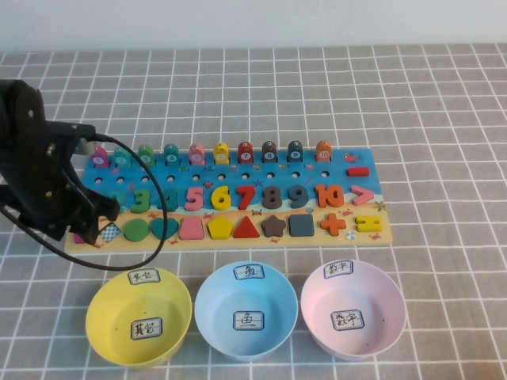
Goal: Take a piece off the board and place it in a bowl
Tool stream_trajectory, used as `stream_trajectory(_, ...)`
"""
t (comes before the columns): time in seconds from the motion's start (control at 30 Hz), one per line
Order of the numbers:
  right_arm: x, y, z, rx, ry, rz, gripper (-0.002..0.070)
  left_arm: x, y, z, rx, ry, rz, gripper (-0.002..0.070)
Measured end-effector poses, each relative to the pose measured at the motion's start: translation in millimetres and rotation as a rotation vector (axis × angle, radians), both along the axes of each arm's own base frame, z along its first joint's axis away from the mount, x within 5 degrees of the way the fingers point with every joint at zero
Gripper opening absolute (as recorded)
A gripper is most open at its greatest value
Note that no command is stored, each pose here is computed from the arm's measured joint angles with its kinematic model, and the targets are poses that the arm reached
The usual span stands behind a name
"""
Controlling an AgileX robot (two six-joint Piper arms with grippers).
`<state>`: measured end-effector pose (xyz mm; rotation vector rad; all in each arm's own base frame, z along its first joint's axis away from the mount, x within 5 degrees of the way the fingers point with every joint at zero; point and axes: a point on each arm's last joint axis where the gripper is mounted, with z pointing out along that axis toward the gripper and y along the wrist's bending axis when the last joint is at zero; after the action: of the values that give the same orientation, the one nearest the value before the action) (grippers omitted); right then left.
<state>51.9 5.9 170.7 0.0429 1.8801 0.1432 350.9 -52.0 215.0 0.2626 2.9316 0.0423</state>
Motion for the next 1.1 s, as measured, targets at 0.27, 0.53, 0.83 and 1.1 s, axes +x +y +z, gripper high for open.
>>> stream_trajectory(0.27, 0.0, 0.0, 0.0, 0.0, 0.0, 0.0, -0.0018, 17.3, 0.0, -8.8, 0.008, 0.018, 0.01, 0.0343)
stream_trajectory(0.53, 0.0, 0.0, 0.0, 0.0, 0.0, 0.0, -0.0018, 37.0, -2.5, -8.2, 0.015, 0.072, 0.049, 0.0343)
stream_trajectory(0.83, 0.0, 0.0, 0.0, 0.0, 0.0, 0.0, -0.0018, 41.4, 3.2, -18.2, 0.025, 0.13, 0.07, 0.0343)
stream_trajectory(1.1, 0.0, 0.0, 0.0, 0.0, 0.0, 0.0, -0.0018, 43.8, 5.6, -20.5, 0.021, 0.118, 0.08, 0.0343)
